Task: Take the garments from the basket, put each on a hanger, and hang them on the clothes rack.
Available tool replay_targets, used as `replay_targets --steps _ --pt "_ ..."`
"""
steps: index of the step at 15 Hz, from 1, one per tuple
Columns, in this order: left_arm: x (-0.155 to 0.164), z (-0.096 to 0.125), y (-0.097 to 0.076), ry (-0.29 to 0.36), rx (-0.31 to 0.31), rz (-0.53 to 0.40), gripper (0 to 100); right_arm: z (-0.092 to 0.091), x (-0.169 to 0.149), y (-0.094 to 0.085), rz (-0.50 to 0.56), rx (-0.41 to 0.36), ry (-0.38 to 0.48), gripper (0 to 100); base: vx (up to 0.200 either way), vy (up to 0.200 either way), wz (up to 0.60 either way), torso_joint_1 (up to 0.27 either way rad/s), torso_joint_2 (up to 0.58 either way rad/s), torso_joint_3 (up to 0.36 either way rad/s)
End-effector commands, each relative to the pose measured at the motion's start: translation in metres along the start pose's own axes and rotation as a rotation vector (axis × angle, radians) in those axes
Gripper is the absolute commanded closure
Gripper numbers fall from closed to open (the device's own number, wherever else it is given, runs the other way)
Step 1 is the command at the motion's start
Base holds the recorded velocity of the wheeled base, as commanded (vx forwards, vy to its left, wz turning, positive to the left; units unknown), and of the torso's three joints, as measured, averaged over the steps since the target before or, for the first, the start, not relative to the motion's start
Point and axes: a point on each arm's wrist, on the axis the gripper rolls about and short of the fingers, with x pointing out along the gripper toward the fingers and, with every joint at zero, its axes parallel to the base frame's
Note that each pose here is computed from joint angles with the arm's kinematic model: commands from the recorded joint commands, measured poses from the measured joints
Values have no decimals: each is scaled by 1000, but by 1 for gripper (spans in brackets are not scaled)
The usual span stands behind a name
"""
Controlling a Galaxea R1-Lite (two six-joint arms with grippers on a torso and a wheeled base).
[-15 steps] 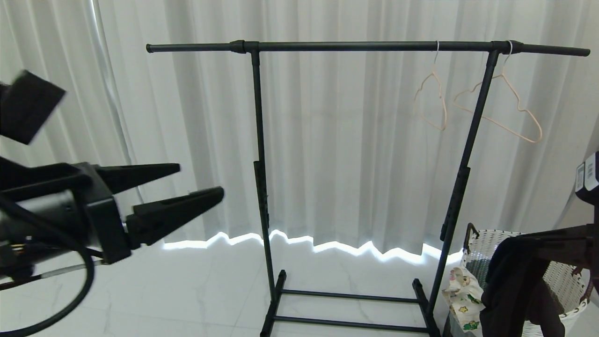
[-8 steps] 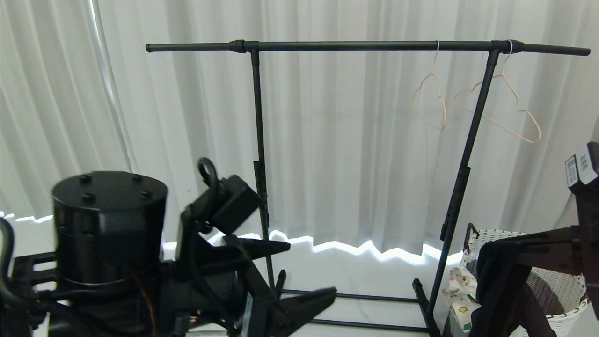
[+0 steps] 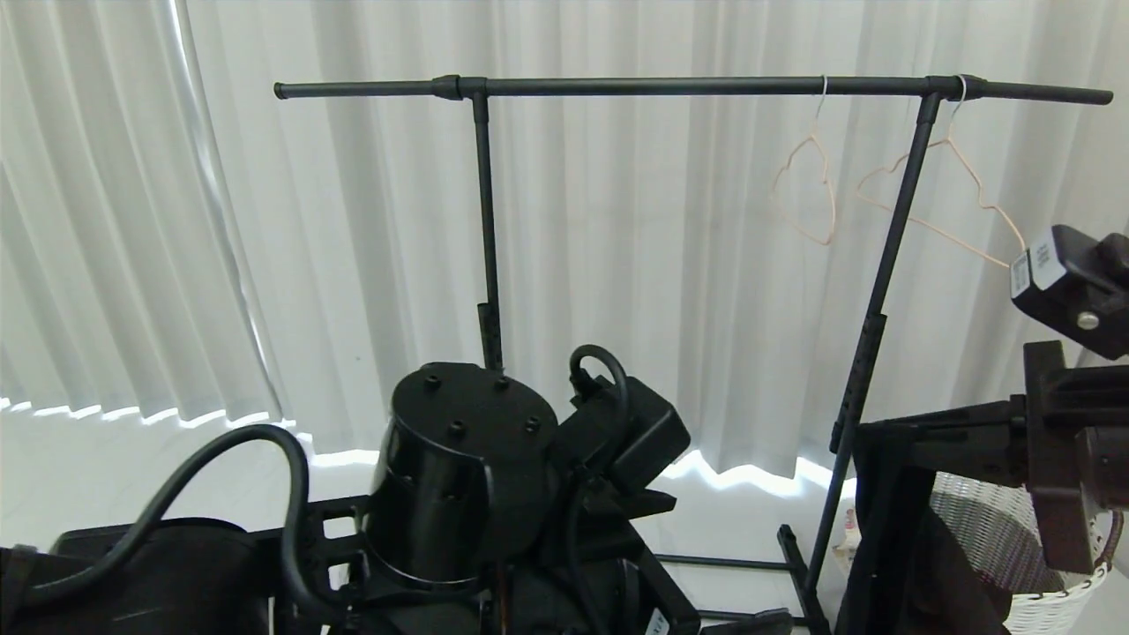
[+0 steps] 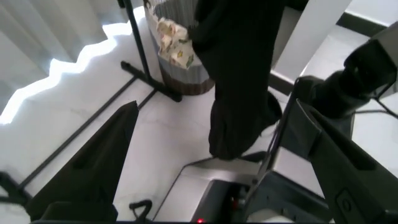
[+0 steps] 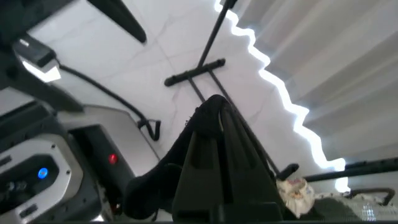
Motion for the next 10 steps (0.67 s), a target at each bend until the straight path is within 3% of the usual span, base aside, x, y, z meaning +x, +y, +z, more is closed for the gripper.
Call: replay_targets --steps 1,7,10 --pt "17 -7 5 24 -9 5 0 1 16 -3 5 2 13 100 0 0 0 0 0 0" --pt "22 -11 11 38 -54 12 0 6 42 -3 28 -10 6 100 0 0 0 0 0 0" --pt "22 -12 23 39 -67 47 0 9 53 -6 22 -6 -20 100 0 0 0 0 0 0"
